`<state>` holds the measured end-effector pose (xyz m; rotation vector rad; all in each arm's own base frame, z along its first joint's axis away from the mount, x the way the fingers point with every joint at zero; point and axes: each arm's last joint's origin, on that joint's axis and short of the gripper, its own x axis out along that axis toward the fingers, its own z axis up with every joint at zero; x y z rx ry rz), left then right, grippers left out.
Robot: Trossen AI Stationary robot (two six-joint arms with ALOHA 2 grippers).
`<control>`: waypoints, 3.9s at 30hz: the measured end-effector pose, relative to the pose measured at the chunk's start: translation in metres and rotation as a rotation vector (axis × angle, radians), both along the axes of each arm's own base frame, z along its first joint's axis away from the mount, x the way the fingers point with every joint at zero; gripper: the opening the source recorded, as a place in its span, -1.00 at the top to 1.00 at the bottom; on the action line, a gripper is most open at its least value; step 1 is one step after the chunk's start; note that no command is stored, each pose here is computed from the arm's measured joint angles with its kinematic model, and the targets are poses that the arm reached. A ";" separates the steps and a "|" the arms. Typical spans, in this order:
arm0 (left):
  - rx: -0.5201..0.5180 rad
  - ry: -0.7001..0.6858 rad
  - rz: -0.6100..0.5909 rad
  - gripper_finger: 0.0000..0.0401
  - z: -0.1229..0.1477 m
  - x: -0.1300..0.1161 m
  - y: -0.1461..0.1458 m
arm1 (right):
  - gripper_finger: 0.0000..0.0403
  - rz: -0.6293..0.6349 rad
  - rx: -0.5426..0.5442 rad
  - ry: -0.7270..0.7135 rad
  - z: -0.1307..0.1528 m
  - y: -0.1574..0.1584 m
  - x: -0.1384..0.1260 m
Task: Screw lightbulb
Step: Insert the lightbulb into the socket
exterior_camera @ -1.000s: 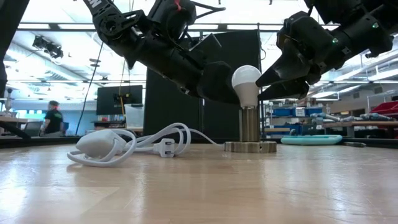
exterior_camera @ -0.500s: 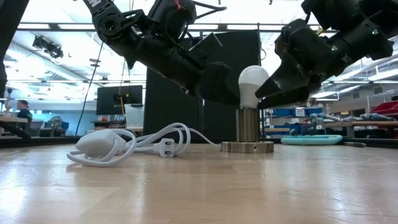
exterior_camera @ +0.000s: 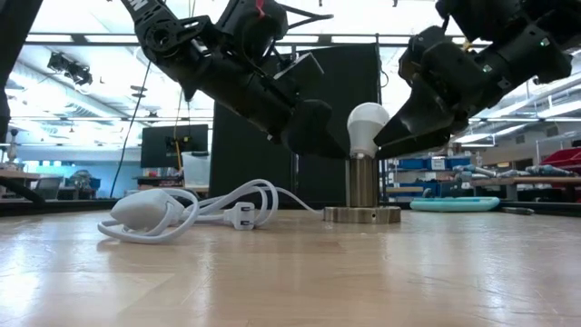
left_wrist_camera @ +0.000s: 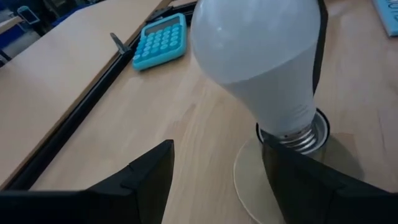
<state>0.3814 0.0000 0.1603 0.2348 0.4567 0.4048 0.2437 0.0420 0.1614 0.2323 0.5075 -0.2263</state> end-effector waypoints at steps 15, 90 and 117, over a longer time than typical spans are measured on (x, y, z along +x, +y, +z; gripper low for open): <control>0.017 0.049 -0.014 -0.24 -0.002 -0.002 -0.002 | -0.45 0.027 -0.042 0.169 0.008 0.001 0.000; -0.213 -0.125 -0.135 0.13 -0.055 0.013 0.007 | -0.30 0.276 -0.070 0.417 0.028 -0.065 0.015; -0.240 -0.099 -0.109 -0.19 -0.059 0.010 0.012 | -0.42 0.121 0.145 0.893 0.007 -0.008 -0.026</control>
